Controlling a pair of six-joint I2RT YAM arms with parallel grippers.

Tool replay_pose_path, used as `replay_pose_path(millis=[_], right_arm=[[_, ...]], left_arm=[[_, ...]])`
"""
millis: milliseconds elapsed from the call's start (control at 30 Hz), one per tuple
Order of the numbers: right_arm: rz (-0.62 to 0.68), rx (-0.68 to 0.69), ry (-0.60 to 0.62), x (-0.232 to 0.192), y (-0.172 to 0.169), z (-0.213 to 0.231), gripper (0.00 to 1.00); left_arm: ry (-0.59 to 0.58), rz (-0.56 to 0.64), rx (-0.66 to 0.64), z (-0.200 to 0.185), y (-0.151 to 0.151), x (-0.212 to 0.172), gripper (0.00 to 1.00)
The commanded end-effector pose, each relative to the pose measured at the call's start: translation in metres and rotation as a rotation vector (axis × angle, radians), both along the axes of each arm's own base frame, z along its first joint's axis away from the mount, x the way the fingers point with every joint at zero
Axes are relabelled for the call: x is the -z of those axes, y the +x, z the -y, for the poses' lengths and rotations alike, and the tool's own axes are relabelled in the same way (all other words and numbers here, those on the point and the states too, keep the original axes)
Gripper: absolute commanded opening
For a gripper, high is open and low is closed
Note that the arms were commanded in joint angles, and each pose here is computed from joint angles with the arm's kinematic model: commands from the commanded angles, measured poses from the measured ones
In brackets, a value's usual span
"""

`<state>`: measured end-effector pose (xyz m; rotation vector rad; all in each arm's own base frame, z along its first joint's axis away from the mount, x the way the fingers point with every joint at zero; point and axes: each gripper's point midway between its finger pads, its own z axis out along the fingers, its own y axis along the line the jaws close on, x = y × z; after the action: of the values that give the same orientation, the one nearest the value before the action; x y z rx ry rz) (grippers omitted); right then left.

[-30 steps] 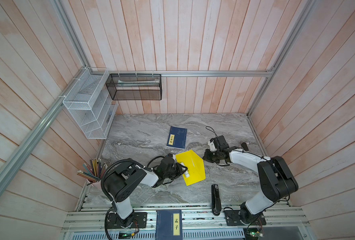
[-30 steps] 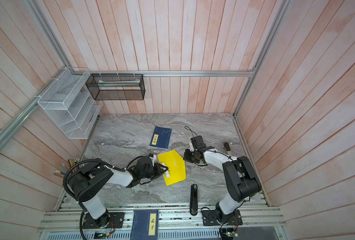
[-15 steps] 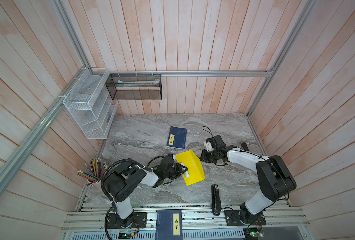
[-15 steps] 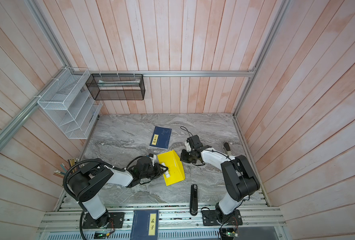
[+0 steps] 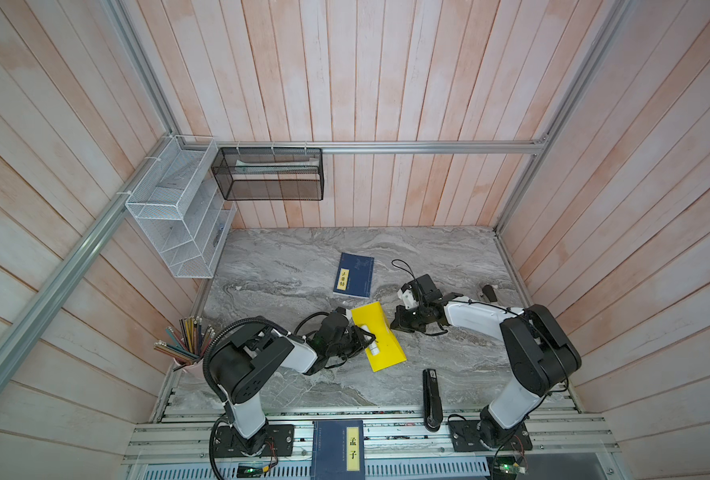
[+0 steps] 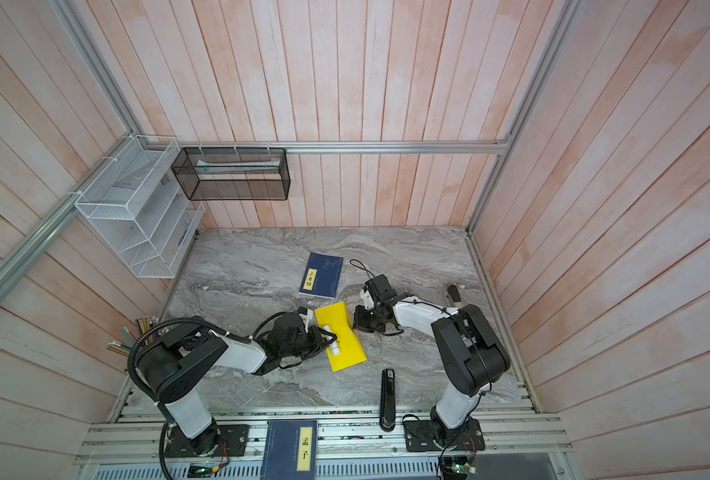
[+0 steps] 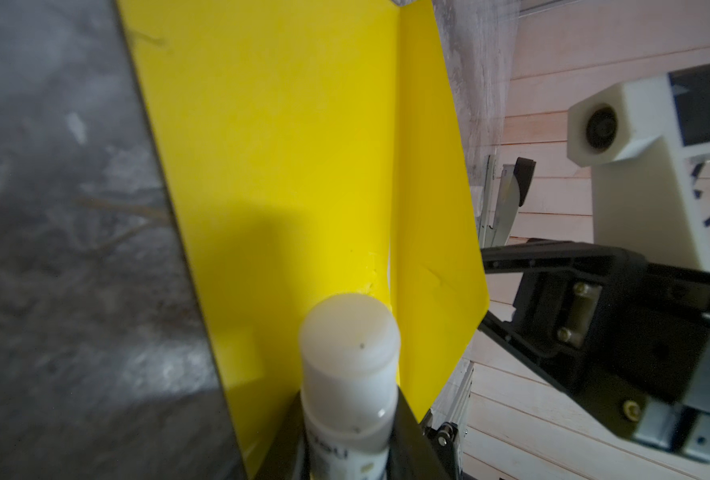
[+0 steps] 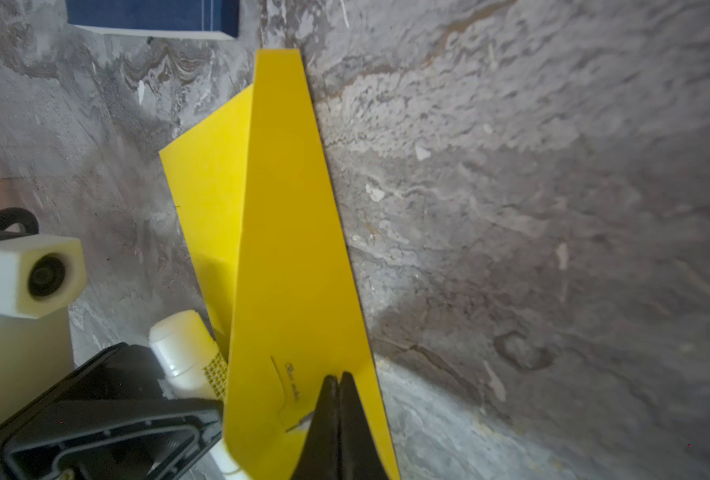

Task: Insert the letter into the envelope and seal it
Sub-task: 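Press the right gripper tip down along the yellow envelope's folded flap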

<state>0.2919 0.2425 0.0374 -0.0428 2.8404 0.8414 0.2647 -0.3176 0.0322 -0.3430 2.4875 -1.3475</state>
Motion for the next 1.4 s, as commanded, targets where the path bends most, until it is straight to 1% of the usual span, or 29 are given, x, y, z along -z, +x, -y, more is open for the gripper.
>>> replay_pose_path(millis=[0,333,500,600,733,1067,1367], right_arm=[[-0.007,-0.016,0.021,-0.001,0.001,-0.012,0.00],[-0.017,-0.042,-0.009,0.004,-0.005,-0.021,0.00],[-0.024,-0.068,-0.075,0.010,-0.006,-0.024,0.00],[-0.034,-0.076,-0.148,0.015,-0.006,-0.021,0.00],[-0.051,-0.087,-0.209,0.021,-0.008,-0.017,0.00],[-0.133,-0.182,-0.339,0.043,-0.030,-0.020,0.00],[-0.150,-0.216,-0.427,0.036,-0.033,-0.018,0.00]], left_arm=[[0.014,-0.009,-0.001,0.000,0.001,0.005,0.00],[0.013,-0.011,-0.002,-0.001,0.002,0.005,0.00],[0.011,-0.011,-0.001,-0.001,0.002,0.005,0.00],[0.010,-0.009,0.002,-0.001,0.002,0.005,0.00],[0.012,-0.008,0.001,-0.002,0.001,0.004,0.00],[0.011,-0.013,0.000,-0.003,0.001,0.006,0.00],[0.013,-0.019,0.003,-0.003,0.001,0.008,0.00]])
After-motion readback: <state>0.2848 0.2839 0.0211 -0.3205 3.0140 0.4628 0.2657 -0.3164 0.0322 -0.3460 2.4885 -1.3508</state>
